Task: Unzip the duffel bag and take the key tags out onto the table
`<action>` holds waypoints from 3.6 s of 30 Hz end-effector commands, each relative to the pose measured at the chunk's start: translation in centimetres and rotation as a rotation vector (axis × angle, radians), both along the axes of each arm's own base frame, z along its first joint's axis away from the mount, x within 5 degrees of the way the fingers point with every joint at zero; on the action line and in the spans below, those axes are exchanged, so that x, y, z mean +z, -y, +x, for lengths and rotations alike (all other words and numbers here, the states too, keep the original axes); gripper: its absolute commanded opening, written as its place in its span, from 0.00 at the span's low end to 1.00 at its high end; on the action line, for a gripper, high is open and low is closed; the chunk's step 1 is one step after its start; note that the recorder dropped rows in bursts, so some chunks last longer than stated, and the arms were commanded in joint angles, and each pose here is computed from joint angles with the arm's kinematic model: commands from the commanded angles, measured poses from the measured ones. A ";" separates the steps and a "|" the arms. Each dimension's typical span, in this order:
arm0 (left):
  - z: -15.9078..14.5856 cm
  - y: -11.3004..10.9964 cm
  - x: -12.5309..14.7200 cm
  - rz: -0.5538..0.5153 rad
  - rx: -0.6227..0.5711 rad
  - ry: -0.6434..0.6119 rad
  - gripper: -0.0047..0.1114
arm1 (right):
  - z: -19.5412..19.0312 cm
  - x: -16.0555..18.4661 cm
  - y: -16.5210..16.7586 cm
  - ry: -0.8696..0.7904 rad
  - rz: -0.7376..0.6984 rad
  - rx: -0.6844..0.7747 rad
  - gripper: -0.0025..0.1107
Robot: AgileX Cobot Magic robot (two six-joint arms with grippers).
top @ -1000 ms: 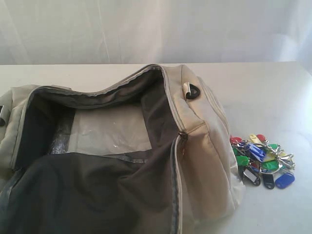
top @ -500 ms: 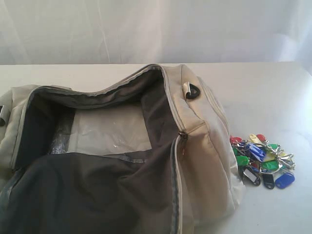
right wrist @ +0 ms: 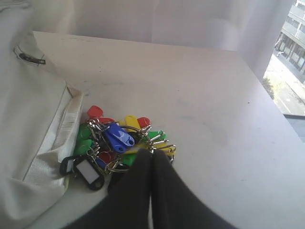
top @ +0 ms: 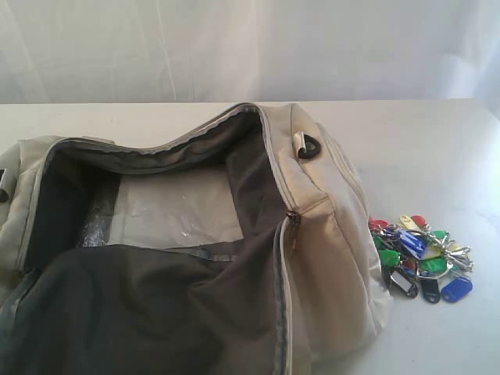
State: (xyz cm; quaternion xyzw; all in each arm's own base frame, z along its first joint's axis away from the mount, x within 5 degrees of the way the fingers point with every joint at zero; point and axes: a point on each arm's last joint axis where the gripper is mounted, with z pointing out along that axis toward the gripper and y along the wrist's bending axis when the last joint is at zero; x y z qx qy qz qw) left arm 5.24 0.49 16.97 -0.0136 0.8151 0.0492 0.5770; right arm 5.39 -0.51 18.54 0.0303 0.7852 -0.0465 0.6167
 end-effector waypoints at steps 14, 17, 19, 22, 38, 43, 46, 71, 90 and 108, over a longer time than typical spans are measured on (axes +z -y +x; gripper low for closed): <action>0.0 0.0 -0.1 -0.001 0.004 0.004 0.04 | 0.0 0.0 0.3 0.019 0.002 -0.059 0.02; 0.0 0.0 -0.1 -0.001 0.004 0.004 0.04 | 0.0 0.0 0.3 0.019 0.002 -0.059 0.02; 0.0 0.0 -0.1 -0.001 0.004 0.004 0.04 | 0.0 0.0 0.3 0.019 0.002 -0.059 0.02; 0.0 0.0 -0.1 -0.001 0.004 0.004 0.04 | 0.0 0.0 0.3 0.019 0.002 -0.059 0.02; 0.0 0.2 -0.1 -0.001 -0.037 0.004 0.04 | 0.0 0.0 0.3 0.014 0.003 -0.058 0.02; 0.0 0.2 -0.1 -0.001 -0.037 0.004 0.04 | 0.0 0.0 0.3 0.015 0.003 -0.059 0.02; 0.0 0.2 -0.1 -0.001 -0.037 0.004 0.04 | 0.0 0.0 0.3 0.015 0.003 -0.059 0.02; 0.0 0.2 -0.1 -0.001 -0.037 0.004 0.04 | 0.0 0.0 0.3 0.015 0.003 -0.054 0.02; 0.0 0.2 -0.1 -0.001 -0.037 0.004 0.04 | 0.0 0.0 0.3 0.015 0.003 -0.054 0.02; 0.0 0.2 -0.1 -0.001 -0.037 0.004 0.04 | 0.0 0.0 0.3 0.014 -0.003 -0.053 0.02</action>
